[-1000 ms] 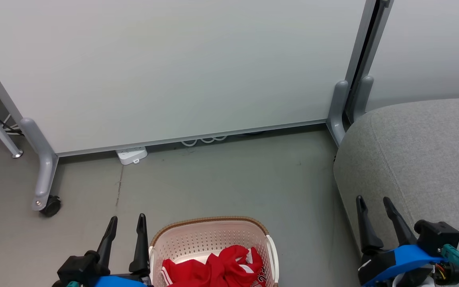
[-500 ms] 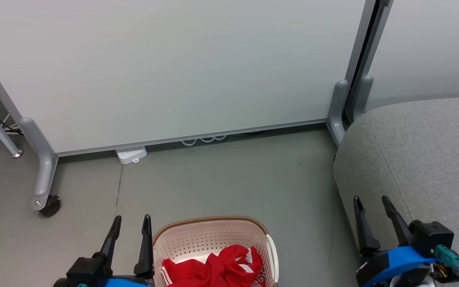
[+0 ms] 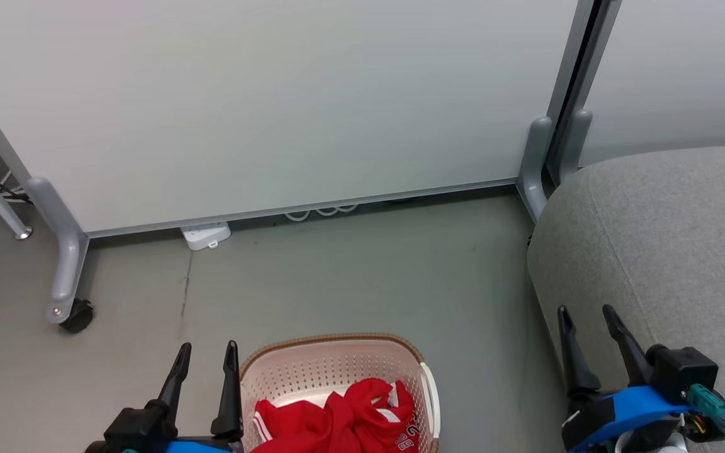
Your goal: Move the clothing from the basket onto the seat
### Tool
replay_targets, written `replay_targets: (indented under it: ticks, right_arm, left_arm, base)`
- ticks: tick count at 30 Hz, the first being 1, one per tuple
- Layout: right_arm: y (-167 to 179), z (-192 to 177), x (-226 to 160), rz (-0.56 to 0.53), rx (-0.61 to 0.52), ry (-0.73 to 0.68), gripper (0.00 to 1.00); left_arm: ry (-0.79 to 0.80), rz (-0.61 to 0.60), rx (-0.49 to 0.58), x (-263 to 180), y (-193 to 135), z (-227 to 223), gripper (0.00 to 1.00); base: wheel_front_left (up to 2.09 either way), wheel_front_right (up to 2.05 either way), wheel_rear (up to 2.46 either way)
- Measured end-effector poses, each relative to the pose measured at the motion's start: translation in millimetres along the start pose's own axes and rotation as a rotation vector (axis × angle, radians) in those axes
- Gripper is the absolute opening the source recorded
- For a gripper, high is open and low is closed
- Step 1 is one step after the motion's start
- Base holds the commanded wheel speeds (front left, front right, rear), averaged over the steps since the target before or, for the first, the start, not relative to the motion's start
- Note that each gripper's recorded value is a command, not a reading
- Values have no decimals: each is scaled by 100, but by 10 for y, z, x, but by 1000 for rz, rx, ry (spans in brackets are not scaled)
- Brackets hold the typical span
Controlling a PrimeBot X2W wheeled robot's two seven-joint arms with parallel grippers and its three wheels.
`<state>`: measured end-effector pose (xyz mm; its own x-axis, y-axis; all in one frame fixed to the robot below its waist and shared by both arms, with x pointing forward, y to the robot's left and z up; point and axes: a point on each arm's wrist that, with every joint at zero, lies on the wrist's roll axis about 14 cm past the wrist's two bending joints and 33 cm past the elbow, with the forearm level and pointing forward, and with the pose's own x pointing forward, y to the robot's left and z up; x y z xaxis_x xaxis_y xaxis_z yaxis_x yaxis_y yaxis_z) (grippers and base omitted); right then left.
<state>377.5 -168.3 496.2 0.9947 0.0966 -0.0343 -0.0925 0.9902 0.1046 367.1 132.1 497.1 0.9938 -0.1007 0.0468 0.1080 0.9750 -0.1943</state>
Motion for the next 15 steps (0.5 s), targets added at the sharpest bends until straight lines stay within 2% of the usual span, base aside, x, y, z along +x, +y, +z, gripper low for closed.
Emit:
replay_targets:
  ticks: [8,15]
  right_arm:
    - [-26,32,276,2,4,-18,100]
    - [-122,-56,646,-10,6,-23,100]
  left_arm:
    - [110,-36,18,231,22,-345,100]
    - [331,-92,-38,480,-49,-1056,100]
  base:
    - [0,0,0]
    - [0,0,0]
